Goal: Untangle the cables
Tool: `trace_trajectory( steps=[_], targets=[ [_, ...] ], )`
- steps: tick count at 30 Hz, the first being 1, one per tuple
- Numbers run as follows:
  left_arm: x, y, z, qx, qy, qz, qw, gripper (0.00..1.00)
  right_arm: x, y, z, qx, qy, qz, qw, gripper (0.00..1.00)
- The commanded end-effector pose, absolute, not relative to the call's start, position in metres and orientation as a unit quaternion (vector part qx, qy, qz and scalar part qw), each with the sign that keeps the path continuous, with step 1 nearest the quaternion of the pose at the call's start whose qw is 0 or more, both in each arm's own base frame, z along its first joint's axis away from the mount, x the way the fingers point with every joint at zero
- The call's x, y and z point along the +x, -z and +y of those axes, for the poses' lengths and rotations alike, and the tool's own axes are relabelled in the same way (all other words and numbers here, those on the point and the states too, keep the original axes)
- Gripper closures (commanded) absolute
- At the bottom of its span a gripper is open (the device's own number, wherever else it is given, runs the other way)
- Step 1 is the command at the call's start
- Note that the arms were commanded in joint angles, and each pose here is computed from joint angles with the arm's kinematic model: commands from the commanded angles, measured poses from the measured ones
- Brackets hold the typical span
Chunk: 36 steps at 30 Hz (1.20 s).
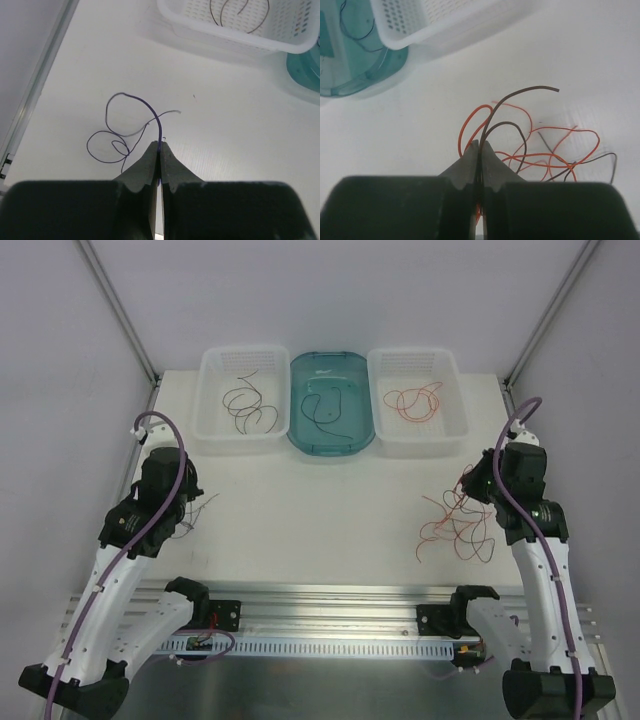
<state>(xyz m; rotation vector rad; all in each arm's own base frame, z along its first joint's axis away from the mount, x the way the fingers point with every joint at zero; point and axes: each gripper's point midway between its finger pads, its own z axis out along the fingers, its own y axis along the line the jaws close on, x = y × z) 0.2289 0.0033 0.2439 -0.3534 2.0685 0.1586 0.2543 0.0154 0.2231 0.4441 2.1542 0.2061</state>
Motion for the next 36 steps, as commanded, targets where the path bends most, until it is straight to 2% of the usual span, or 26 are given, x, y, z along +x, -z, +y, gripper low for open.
trace_trajectory(
  steps=[1, 9, 10, 12, 15, 16, 18, 27, 32, 36],
  targets=[
    [0.234, -0.262, -0.017, -0.120, -0.010, 0.856, 0.502, 1.00, 0.254, -0.211, 0.054, 0.125, -0.173, 0.889, 0.406, 0.96],
    [0.236, -0.305, -0.057, -0.060, 0.094, 0.847, 0.520, 1.00, 0.253, -0.156, 0.107, 0.053, -0.195, 0.922, 0.329, 0.89],
    [0.236, -0.326, -0.069, -0.043, 0.128, 0.838, 0.529, 1.00, 0.250, -0.142, 0.123, 0.033, -0.198, 0.930, 0.308, 0.79],
    [0.234, -0.331, -0.078, -0.031, 0.151, 0.836, 0.527, 1.00, 0.248, -0.136, 0.132, 0.018, -0.196, 0.934, 0.298, 0.76],
    [0.232, -0.346, -0.096, -0.006, 0.194, 0.830, 0.524, 1.00, 0.244, -0.134, 0.149, -0.012, -0.202, 0.935, 0.291, 0.59],
    [0.232, -0.350, -0.099, -0.002, 0.203, 0.829, 0.522, 1.00, 0.244, -0.133, 0.154, -0.019, -0.203, 0.935, 0.289, 0.47],
    [0.230, -0.354, -0.110, 0.010, 0.229, 0.826, 0.515, 1.00, 0.241, -0.138, 0.168, -0.045, -0.214, 0.930, 0.297, 0.36],
    [0.231, -0.353, -0.136, 0.018, 0.297, 0.821, 0.488, 1.00, 0.216, -0.179, 0.246, -0.184, -0.324, 0.855, 0.362, 0.34],
    [0.231, -0.324, -0.164, 0.017, 0.358, 0.826, 0.435, 1.00, 0.190, -0.190, 0.299, -0.258, -0.370, 0.812, 0.369, 0.34],
    [0.235, -0.305, -0.177, -0.009, 0.364, 0.831, 0.421, 1.00, 0.178, -0.178, 0.335, -0.285, -0.387, 0.795, 0.370, 0.35]
  ],
)
